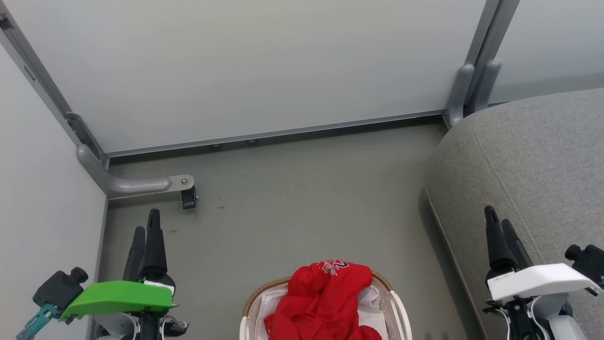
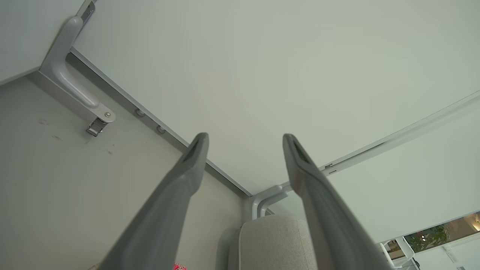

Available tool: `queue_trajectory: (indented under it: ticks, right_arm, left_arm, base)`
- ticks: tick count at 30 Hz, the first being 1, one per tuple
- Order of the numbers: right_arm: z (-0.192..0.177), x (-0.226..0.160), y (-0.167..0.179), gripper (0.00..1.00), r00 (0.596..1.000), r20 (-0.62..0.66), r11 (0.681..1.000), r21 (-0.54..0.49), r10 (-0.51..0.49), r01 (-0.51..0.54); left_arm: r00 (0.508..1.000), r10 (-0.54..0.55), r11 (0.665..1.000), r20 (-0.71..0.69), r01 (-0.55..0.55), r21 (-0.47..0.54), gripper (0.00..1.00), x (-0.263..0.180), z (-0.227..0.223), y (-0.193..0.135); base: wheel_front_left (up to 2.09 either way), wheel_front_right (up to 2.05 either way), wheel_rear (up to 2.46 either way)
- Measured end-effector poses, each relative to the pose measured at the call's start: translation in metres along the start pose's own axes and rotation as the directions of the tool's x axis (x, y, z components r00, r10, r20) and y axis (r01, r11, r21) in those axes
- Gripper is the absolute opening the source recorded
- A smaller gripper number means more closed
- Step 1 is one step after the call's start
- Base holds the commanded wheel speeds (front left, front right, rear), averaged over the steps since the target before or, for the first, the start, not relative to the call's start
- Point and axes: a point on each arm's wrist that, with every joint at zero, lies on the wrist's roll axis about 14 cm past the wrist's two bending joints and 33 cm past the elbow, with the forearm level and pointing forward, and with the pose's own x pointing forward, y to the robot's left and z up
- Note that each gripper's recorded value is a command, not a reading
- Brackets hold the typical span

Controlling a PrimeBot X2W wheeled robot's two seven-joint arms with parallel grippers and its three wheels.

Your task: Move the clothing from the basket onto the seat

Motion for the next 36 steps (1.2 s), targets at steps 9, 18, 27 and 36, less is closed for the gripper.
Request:
queue_trajectory:
  ticks: [9,18,27,36]
  right_arm:
    - [-0.003,0.0,0.007,1.0,0.999,-0.005,0.99,-0.138,0.032,-0.032]
    - [-0.01,-0.002,0.016,1.0,0.997,-0.024,0.963,-0.261,0.067,-0.071]
    - [-0.011,-0.004,0.016,1.0,0.996,-0.028,0.923,-0.375,0.079,-0.084]
    - [-0.015,-0.005,0.02,1.0,0.994,-0.041,0.874,-0.473,0.103,-0.11]
  left_arm:
    - [1.0,0.001,0.994,-0.012,0.001,0.109,1.0,-0.004,-0.007,-0.001]
    - [0.999,-0.01,0.969,-0.032,0.018,0.248,1.0,-0.006,-0.015,-0.002]
    - [0.999,-0.014,0.941,-0.035,0.025,0.338,1.0,-0.009,-0.019,-0.003]
    - [0.999,-0.006,0.907,-0.035,0.021,0.421,1.0,-0.013,-0.021,0.002]
  base:
    - [0.0,0.0,0.0]
    - [0.0,0.0,0.0]
    - [0.0,0.0,0.0]
    - [0.0,0.0,0.0]
